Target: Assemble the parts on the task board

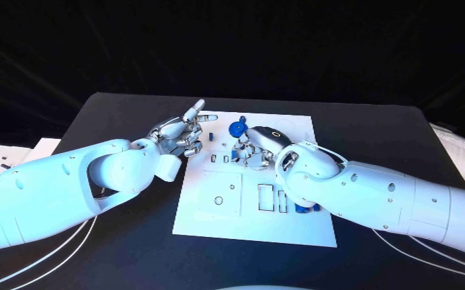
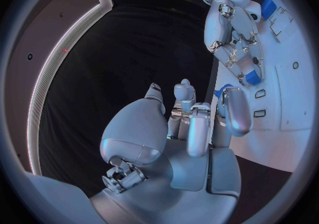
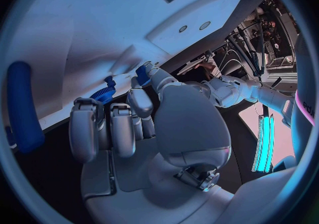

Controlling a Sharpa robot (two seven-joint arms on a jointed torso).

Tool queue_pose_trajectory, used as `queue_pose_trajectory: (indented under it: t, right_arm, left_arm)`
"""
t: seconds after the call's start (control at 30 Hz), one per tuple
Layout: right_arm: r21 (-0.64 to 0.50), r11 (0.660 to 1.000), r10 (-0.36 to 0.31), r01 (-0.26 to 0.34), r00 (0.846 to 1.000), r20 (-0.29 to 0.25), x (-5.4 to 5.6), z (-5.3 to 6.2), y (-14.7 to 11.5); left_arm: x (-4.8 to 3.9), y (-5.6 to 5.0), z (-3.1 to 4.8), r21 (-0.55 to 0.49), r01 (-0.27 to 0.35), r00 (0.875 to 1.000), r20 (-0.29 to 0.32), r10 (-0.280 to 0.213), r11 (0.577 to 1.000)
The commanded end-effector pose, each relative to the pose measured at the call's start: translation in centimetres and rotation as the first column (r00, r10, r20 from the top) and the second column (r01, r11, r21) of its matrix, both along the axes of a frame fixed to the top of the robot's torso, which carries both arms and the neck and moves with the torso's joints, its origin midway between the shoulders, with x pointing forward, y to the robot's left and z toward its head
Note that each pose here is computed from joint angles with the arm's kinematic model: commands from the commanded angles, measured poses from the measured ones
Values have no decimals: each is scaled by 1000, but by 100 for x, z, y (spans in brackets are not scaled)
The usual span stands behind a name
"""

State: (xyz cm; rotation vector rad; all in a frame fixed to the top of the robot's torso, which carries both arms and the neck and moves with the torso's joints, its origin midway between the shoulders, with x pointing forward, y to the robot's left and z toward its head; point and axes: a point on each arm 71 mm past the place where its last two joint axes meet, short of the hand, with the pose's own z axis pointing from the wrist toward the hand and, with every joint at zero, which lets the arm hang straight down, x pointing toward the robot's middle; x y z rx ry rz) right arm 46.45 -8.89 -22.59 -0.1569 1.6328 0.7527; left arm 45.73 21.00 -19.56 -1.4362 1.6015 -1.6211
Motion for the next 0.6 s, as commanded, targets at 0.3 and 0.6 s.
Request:
queue_pose_trajectory:
  t: [0.3,0.6]
  right_arm:
    - [-56,998,3,-3,1000,2,1,-42,25]
    - [-73,997,6,-5,1000,4,1,-52,37]
  left_arm:
    - [-1,-25,23,-16,1,1000,11,-1,1000]
    - [-3,-29,22,-16,5,1000,9,-5,1000]
